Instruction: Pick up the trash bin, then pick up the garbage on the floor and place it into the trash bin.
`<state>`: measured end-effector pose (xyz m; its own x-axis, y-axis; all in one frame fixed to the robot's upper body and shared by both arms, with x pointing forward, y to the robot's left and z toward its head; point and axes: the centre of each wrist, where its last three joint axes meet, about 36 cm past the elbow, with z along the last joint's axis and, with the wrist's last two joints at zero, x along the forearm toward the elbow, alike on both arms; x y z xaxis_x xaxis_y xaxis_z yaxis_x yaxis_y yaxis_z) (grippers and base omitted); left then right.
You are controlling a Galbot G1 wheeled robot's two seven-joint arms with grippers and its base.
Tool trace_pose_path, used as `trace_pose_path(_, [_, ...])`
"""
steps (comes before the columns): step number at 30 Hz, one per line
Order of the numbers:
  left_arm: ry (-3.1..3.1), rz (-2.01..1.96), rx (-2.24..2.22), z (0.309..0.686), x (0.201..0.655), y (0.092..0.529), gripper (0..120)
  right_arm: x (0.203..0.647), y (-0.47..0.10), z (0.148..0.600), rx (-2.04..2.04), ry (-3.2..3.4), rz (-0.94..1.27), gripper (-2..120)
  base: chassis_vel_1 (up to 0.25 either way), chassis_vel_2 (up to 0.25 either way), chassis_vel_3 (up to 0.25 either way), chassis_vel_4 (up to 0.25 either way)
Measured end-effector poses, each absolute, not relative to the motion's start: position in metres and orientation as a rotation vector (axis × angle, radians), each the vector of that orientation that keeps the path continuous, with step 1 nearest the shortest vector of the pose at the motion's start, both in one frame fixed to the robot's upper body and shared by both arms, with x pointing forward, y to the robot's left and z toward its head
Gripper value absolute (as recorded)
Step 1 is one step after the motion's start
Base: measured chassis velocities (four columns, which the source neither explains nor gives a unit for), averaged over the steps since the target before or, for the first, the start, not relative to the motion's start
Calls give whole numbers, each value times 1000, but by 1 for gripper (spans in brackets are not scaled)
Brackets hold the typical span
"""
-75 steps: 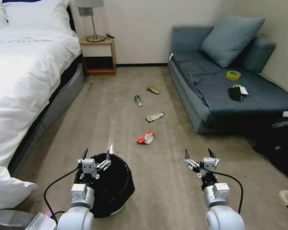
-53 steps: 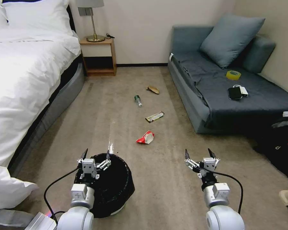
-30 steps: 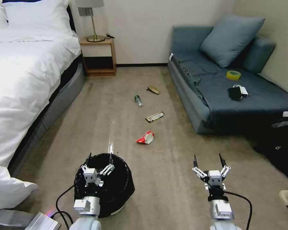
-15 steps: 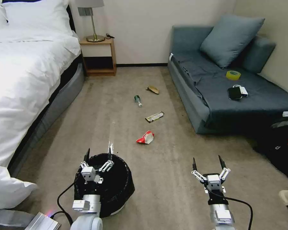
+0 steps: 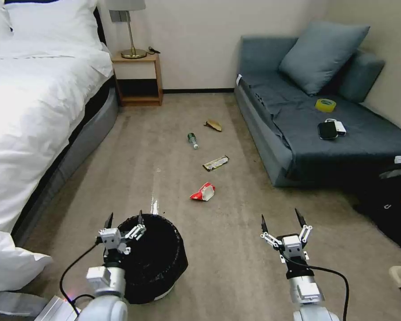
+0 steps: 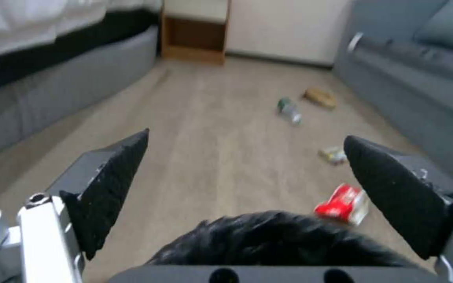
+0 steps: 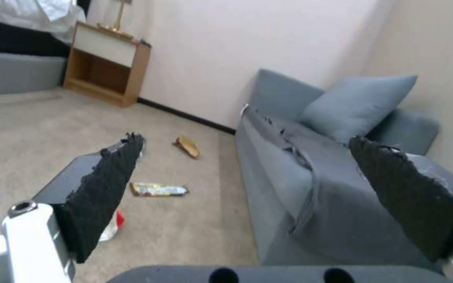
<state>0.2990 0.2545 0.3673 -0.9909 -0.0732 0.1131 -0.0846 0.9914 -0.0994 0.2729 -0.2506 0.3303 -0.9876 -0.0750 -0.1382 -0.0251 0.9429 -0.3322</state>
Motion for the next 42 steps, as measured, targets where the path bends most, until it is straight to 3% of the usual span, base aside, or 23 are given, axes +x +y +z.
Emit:
trace_pose_path(6, [-2936,143,116,417,310,272,100,273,-250,331,-78,2953,-499,100,0,0,0,0])
trace_pose_path(12, [-2823,136,83,434,322,294,100,273,-251,333,-78,2953,-501,100,0,0,0,0])
trace_pose_path(30, [-2627,177,84,388,318,317,100,279,-251,338,-45,2962,-460,100,0,0,0,0])
trace_pose_path(42, [-2565,242,51,367,322,299,97,281,-251,342,-72,2959,-432,100,0,0,0,0])
